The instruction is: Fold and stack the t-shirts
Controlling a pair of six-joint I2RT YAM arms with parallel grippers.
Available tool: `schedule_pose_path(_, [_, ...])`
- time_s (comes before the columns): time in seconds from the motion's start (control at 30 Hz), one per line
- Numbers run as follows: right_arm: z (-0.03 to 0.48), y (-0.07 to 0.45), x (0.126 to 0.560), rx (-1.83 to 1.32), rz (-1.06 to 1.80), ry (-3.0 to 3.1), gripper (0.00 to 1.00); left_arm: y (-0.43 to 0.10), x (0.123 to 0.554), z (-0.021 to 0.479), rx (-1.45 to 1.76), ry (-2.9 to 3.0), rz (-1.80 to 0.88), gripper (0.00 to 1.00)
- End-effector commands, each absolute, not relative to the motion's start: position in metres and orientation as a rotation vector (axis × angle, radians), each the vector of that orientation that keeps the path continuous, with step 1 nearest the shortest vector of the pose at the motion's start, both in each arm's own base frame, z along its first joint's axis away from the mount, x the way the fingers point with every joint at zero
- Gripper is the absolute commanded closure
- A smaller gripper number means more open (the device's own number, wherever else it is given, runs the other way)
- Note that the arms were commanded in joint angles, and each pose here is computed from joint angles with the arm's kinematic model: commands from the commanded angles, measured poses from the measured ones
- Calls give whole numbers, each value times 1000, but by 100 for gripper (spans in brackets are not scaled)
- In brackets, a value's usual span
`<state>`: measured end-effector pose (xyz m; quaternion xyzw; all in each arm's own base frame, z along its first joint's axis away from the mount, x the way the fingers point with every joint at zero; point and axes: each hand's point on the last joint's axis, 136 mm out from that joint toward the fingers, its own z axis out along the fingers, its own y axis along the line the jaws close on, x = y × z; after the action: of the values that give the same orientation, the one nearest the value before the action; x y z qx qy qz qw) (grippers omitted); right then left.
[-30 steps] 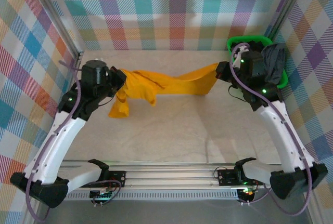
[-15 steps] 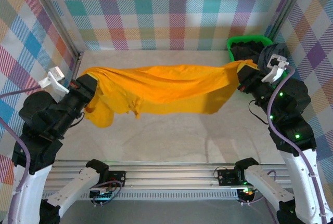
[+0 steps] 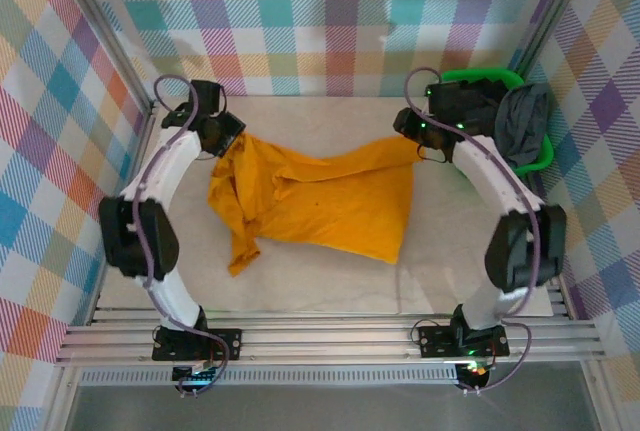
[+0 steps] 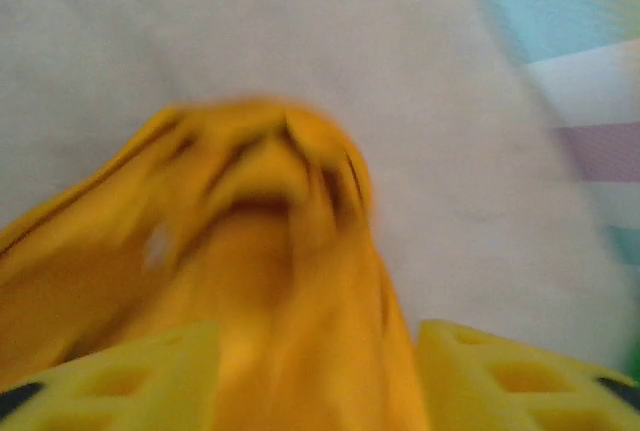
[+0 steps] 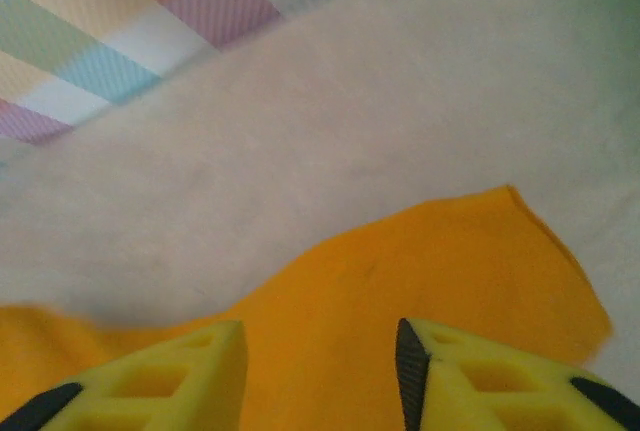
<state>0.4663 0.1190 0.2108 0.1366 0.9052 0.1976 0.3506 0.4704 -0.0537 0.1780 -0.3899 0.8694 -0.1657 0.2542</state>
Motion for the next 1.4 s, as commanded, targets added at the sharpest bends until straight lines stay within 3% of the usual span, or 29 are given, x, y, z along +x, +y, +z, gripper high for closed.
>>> schedule_pose_path(0.0, [230, 126, 451, 317, 591, 2355, 51, -48, 454, 232, -925, 2319, -473, 36])
schedule_pose_path(0.2, [193, 127, 374, 410, 630, 2458, 50, -17, 324, 182, -1083, 2500, -198, 38])
schedule_pose_path(0.33, [157, 152, 313, 406, 666, 2596, 51, -26, 240, 126, -1183, 2649, -238, 43])
schedule_pose_path(0.47, [113, 152, 272, 489, 615, 2729, 51, -52, 193, 88, -1333, 2680, -417, 46])
schedule_pose_path(0.57, [93, 145, 261, 498, 568, 2771, 50, -58, 172, 74, -1311, 2711, -410, 44])
schedule_pose_path(0.77, [77, 143, 262, 479, 526, 2842, 50, -60, 167, 52, -1288, 2757, -378, 49])
schedule_pose_path(0.97, [79, 145, 263, 477, 549, 2847, 50, -62, 200, 43, -1256, 2731, -358, 50])
schedule_pose_path(1.17, [85, 142, 258, 475, 552, 2837, 50, -59, 215, 27, -1219, 2779, -270, 62])
schedule_pose_path(1.37, [91, 140, 252, 478, 563, 2825, 50, -54, 224, 17, -1148, 2774, -232, 63])
